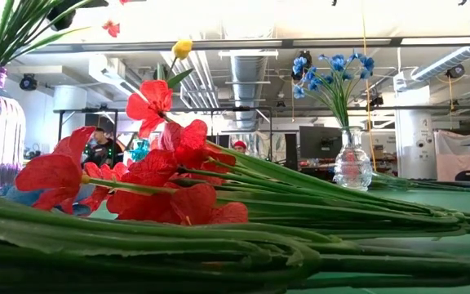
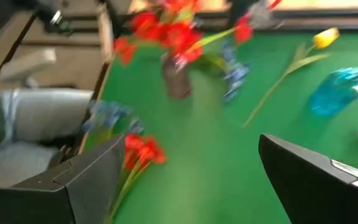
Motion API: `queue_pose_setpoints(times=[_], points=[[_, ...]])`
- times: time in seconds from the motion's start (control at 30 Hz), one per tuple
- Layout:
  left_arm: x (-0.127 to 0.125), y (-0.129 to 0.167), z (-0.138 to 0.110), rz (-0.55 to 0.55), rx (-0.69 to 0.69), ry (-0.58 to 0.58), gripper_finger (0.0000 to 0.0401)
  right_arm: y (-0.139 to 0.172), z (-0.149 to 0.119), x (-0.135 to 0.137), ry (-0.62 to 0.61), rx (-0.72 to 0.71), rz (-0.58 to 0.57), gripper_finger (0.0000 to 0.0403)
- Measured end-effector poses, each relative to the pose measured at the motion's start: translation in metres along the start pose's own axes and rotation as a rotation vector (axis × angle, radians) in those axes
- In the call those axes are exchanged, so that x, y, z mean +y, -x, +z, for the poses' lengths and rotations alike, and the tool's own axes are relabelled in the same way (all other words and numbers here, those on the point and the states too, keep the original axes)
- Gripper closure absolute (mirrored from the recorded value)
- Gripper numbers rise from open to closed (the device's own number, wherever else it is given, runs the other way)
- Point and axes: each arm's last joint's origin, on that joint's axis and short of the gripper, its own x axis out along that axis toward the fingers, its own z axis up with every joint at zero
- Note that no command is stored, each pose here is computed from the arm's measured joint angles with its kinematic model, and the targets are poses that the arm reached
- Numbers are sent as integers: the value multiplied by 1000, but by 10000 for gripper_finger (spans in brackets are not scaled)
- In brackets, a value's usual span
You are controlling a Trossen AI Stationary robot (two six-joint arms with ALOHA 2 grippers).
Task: Sort flowers into vase by color
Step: Put the bottom red flowers into the purple vase
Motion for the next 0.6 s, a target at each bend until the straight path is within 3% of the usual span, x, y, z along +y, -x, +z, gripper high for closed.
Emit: queue_pose_setpoints(times=[0.23,0.6], points=[[0,0,-2,-4,19,32,324,-31,-24,53,37,149,45,41],[0,-1,-2,-8,24,35,324,-77,-78,130,29,275,7,41]])
